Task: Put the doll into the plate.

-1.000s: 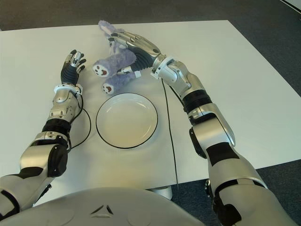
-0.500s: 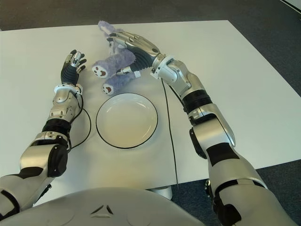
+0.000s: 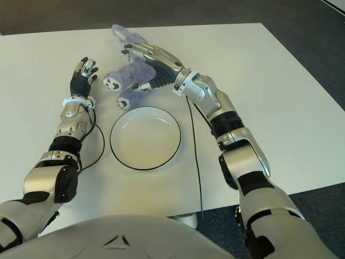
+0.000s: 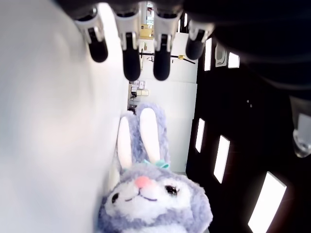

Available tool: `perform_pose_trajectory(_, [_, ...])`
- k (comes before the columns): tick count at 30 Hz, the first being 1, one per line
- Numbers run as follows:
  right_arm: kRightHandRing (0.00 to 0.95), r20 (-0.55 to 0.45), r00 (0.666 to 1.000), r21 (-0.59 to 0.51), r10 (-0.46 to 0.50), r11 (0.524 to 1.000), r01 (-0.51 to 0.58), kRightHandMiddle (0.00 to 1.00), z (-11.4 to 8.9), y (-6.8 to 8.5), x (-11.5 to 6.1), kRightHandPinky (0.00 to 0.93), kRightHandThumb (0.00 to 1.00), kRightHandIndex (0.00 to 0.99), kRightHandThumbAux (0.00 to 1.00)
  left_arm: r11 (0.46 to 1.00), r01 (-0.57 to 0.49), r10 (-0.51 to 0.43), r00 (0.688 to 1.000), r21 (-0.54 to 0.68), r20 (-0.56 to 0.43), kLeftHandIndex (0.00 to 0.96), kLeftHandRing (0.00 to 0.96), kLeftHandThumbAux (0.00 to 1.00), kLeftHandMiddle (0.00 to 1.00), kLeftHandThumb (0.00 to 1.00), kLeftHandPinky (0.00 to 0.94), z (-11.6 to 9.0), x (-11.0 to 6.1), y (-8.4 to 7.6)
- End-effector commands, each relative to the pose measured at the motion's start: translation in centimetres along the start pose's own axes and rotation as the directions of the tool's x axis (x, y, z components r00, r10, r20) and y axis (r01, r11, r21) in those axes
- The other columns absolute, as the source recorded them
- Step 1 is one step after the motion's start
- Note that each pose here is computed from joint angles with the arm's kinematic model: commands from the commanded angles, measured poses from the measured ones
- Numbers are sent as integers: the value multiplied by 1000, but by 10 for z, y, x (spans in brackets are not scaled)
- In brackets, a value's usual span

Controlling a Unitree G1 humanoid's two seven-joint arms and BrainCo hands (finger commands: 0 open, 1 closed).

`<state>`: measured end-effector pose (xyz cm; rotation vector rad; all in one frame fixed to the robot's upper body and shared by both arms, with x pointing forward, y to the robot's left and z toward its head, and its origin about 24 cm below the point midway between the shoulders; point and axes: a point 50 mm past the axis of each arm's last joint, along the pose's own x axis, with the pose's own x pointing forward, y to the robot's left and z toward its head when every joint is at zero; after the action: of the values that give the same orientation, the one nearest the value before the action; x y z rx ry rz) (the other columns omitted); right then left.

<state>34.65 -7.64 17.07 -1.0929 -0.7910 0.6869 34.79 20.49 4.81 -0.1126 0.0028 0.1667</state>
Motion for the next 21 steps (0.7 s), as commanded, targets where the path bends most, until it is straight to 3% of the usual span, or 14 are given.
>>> perform_pose_trajectory(1, [0,-6,1000,14,9,1000,-9,0,2,2,-4,10,203,0,524,1000,-13,12,997,-2,-78,0,125,425,144,0,61,-18,-8,2])
perform_pose_trajectory(21, [0,33,999,44,-24,999,22,0,15,0,-10,6,240,0,544,1000,-16,15,997,-12,-76,0,117,427,125,0,100,-19,-9,3])
